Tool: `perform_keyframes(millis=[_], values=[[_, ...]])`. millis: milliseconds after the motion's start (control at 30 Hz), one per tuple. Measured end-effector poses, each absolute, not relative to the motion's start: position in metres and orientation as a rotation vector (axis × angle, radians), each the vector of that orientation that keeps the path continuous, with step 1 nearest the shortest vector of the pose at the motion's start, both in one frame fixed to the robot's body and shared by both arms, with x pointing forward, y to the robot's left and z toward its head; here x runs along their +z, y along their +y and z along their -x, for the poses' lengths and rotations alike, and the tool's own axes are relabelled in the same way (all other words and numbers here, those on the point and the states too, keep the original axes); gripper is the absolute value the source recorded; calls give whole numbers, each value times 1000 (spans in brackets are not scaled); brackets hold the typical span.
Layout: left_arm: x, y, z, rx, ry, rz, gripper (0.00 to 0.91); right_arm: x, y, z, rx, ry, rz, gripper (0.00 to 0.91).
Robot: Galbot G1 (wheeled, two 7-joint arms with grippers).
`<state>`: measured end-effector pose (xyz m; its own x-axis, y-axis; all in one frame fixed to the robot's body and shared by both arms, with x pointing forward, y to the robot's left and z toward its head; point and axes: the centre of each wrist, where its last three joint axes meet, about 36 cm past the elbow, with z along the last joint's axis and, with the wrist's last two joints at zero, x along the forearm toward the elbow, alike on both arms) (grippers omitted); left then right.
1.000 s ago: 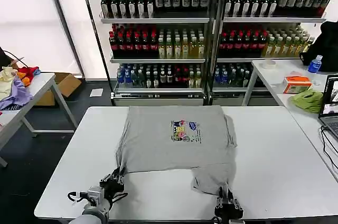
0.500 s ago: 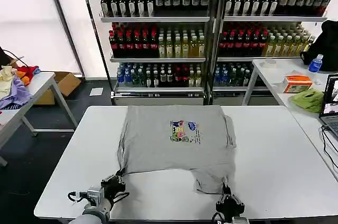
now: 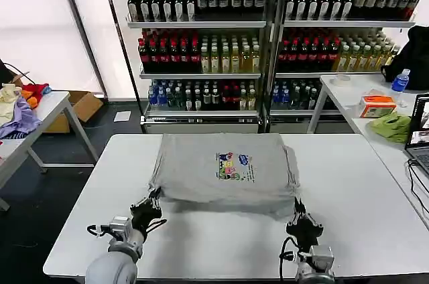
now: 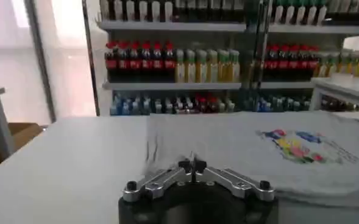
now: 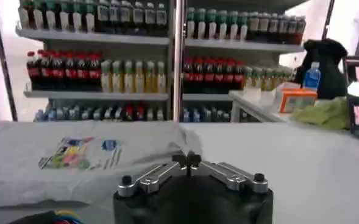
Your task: Fold and organize the clothes.
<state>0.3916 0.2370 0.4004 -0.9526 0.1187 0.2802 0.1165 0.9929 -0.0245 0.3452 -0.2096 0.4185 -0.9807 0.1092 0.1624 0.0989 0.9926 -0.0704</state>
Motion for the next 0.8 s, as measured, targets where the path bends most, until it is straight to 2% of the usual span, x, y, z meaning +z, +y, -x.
perform_keyframes(millis=[800], values=[[384,248,-491,-12,-2859,122,0,418,-193,-463,143,-3003,82,0]])
